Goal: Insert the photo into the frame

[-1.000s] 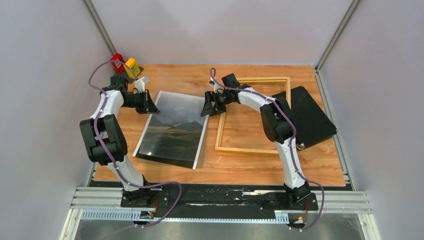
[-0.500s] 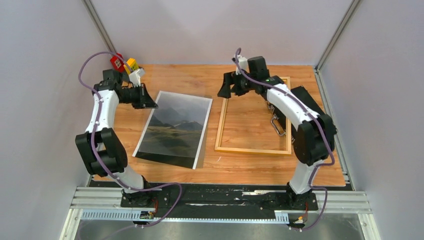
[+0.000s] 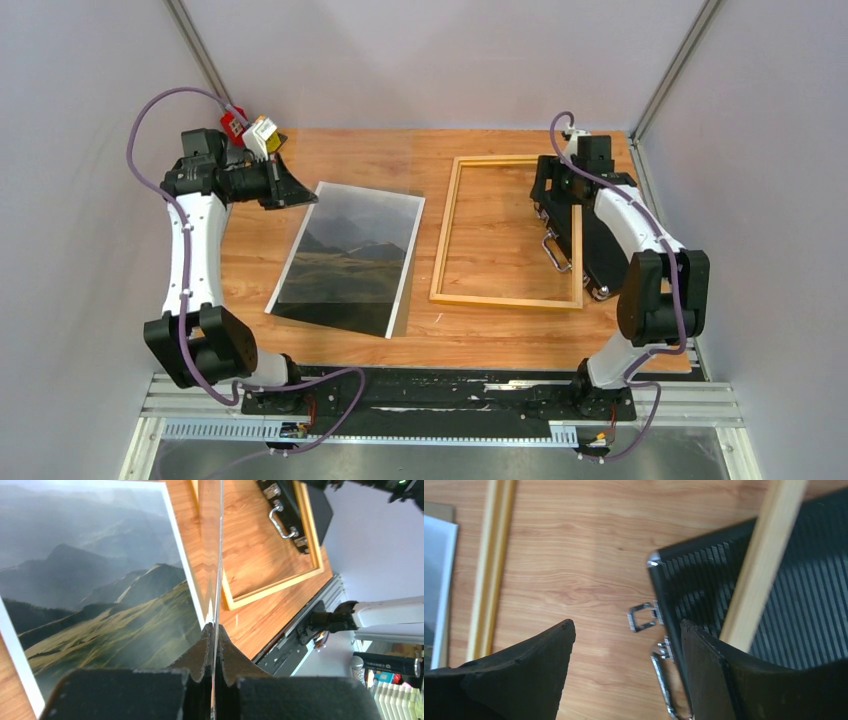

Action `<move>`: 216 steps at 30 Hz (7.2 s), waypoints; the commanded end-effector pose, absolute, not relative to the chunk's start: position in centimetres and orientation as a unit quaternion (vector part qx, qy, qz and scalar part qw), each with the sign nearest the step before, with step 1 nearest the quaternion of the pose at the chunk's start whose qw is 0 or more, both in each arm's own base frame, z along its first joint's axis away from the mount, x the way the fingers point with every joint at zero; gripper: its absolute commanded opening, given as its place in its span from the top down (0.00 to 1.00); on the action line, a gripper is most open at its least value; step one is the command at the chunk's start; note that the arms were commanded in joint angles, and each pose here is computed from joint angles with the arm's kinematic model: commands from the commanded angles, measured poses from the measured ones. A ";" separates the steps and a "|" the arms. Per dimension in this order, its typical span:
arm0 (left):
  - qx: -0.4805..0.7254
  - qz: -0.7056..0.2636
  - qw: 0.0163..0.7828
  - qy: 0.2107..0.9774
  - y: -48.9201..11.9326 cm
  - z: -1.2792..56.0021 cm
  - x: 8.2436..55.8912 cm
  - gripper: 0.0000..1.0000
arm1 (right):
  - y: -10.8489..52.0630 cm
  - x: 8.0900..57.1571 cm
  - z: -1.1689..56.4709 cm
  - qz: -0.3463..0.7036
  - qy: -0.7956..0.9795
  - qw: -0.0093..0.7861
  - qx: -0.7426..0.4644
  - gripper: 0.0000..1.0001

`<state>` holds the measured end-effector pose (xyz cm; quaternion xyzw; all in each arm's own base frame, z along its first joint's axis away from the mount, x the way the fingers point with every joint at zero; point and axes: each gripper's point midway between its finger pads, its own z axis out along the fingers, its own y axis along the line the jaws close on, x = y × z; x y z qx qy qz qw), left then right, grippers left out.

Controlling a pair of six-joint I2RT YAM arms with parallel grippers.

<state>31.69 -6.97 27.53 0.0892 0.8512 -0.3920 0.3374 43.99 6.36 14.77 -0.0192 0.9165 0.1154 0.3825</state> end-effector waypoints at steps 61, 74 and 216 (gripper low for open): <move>0.087 -0.457 0.419 0.780 -10.4 35.9 31.2 1.00 | 7.1 42.6 10.1 0.056 0.923 0.380 -0.007 1.00; 0.080 -0.455 0.419 0.782 -10.1 35.7 32.1 1.00 | 12.2 43.2 8.5 0.078 0.928 0.362 -0.046 1.00; -0.063 -0.649 0.135 0.746 -29.2 15.5 36.8 1.00 | 7.0 39.3 5.2 0.262 0.916 0.304 -0.015 0.72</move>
